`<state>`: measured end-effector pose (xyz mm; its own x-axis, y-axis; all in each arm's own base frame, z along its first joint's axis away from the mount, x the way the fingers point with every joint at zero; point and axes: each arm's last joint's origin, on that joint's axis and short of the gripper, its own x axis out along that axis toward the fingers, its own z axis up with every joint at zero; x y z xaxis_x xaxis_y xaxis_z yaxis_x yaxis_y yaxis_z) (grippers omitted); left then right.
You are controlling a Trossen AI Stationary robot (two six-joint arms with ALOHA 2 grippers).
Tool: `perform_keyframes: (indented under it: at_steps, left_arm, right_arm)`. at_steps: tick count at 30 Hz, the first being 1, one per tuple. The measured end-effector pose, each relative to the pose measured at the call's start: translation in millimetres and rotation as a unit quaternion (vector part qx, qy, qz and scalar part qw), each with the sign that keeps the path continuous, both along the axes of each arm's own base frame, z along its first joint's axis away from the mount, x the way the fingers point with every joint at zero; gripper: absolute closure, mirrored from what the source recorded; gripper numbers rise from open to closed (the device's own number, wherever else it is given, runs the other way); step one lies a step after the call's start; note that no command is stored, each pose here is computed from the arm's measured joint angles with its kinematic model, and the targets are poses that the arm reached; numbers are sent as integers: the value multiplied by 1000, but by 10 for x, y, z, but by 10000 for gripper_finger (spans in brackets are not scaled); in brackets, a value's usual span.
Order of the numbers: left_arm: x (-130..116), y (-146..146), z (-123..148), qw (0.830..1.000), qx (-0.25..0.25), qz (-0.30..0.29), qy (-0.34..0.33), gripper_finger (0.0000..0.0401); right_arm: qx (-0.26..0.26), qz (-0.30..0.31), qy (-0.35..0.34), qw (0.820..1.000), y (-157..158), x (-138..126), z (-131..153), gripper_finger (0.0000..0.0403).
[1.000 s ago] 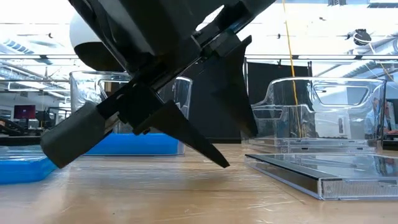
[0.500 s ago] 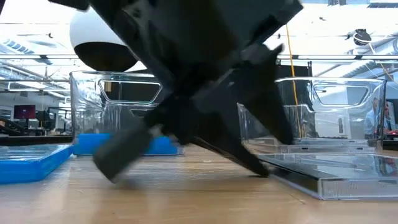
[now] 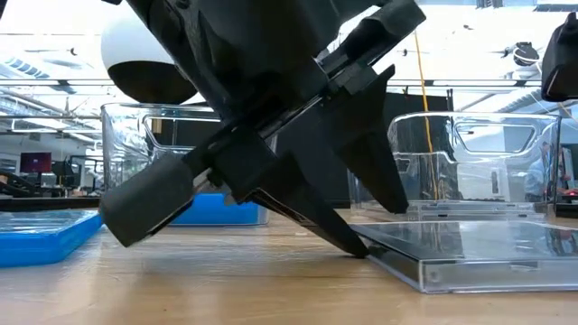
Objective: Pick & place jewel cases by type
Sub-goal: Put the black CD case into the right transparent bin
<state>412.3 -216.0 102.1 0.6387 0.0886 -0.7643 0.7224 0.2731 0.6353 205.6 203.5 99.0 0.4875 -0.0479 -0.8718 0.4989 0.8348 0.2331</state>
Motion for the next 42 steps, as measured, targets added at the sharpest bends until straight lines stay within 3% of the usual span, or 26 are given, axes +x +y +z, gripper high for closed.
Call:
perform_keyframes:
  at_steps: [7, 19, 28, 32, 42]
  left_arm:
    - [0, -27, 9, 999, 6, 28, -29, 240]
    - [-52, -184, 60, 993, 77, 29, -84, 239]
    - [-76, -184, 193, 988, 94, 51, -107, 239]
    - [-79, -205, 251, 981, 134, 55, -130, 240]
    - [23, -237, 468, 961, 157, 81, -214, 240]
  right_arm:
    - [28, 14, -32, 999, 58, 45, 27, 403]
    - [32, 17, -31, 999, 74, 33, 28, 403]
    - [27, 19, -40, 999, 98, 16, 28, 403]
    - [28, 21, -48, 998, 120, 9, 31, 403]
    - [22, 30, -64, 997, 155, 0, 29, 403]
